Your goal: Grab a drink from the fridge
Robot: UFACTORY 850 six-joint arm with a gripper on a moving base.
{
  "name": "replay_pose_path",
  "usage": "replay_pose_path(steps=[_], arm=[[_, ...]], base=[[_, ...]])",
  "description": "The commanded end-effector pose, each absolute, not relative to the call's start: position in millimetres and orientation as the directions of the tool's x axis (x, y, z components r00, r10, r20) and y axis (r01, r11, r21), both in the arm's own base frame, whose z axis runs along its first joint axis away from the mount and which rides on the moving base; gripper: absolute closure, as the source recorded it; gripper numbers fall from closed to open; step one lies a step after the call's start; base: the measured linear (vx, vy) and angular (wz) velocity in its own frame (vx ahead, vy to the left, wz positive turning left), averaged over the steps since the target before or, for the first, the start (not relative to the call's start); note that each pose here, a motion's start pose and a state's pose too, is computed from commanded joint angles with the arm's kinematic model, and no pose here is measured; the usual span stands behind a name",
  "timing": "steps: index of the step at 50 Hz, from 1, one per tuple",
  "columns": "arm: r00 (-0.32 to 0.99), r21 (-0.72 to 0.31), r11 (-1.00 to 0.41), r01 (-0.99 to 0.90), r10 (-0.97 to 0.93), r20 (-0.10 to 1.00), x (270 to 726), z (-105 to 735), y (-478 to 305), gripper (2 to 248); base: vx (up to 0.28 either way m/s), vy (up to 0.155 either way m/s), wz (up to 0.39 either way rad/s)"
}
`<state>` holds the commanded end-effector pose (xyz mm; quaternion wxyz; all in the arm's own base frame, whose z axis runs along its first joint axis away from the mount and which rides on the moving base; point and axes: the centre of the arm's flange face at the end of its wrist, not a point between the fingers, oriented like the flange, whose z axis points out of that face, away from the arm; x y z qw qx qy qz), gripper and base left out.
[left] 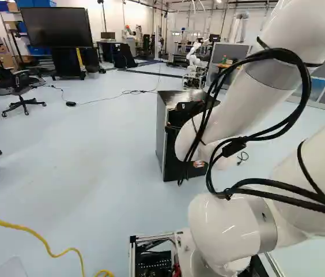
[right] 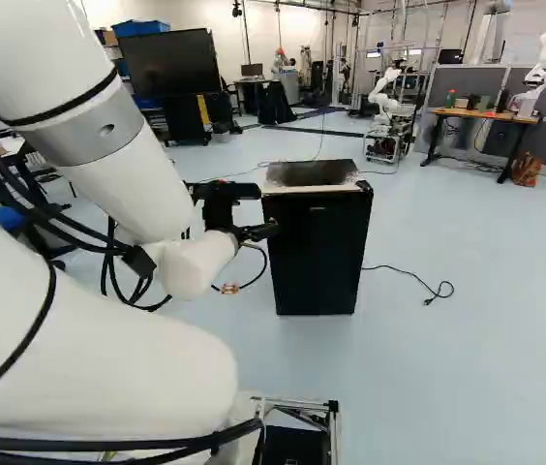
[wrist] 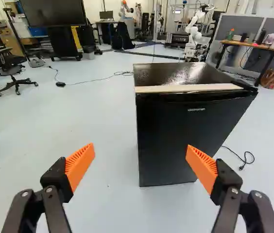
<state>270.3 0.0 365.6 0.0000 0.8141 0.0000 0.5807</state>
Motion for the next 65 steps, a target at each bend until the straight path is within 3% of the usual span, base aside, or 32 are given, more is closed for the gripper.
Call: replay_pose_path(steps=[30,65], arm=[[0.326,0.0,-1.0,0.0,0.0,0.946,270.3,365.6,0.0,3],[0.326,0.0,-1.0,0.0,0.0,0.946,270.3,365.6,0.0,3]], base=[[-0.001,0.066,-0.012],[0.0,0.001,0.0]])
